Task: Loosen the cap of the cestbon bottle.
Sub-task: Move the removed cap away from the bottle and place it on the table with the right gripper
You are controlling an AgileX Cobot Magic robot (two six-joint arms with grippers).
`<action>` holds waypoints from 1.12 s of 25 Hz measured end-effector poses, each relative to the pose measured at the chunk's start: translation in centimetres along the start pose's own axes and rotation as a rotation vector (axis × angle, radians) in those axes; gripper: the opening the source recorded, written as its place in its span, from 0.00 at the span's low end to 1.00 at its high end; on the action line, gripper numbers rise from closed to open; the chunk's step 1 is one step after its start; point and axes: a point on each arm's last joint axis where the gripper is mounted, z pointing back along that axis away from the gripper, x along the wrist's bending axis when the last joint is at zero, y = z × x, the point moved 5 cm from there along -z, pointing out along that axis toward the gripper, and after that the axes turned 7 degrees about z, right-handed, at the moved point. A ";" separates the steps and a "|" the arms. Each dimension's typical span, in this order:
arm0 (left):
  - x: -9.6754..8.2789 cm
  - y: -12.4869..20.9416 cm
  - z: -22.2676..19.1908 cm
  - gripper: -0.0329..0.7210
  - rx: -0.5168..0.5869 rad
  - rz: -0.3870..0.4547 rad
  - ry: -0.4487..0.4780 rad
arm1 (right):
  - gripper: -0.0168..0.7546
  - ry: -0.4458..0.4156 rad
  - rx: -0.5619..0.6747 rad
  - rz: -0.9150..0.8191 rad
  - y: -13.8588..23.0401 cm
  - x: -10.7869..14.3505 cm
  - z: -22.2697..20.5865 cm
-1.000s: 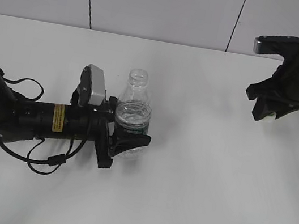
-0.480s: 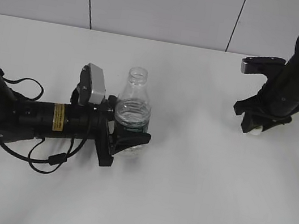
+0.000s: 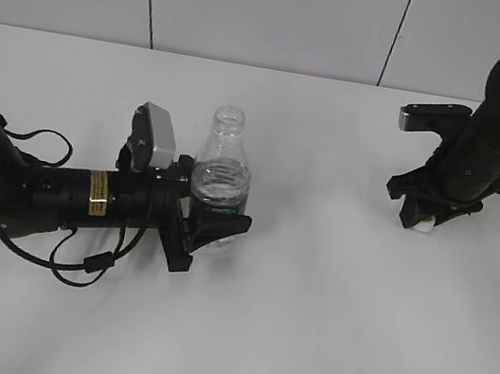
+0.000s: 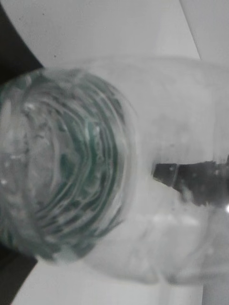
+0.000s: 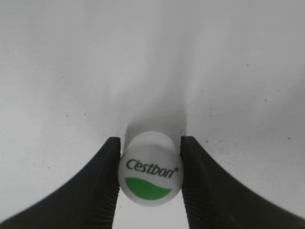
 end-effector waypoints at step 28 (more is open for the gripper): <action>1.0 -0.1 0.0 0.59 -0.018 0.005 -0.072 | 0.76 -0.025 0.060 0.001 0.8 0.4 0.0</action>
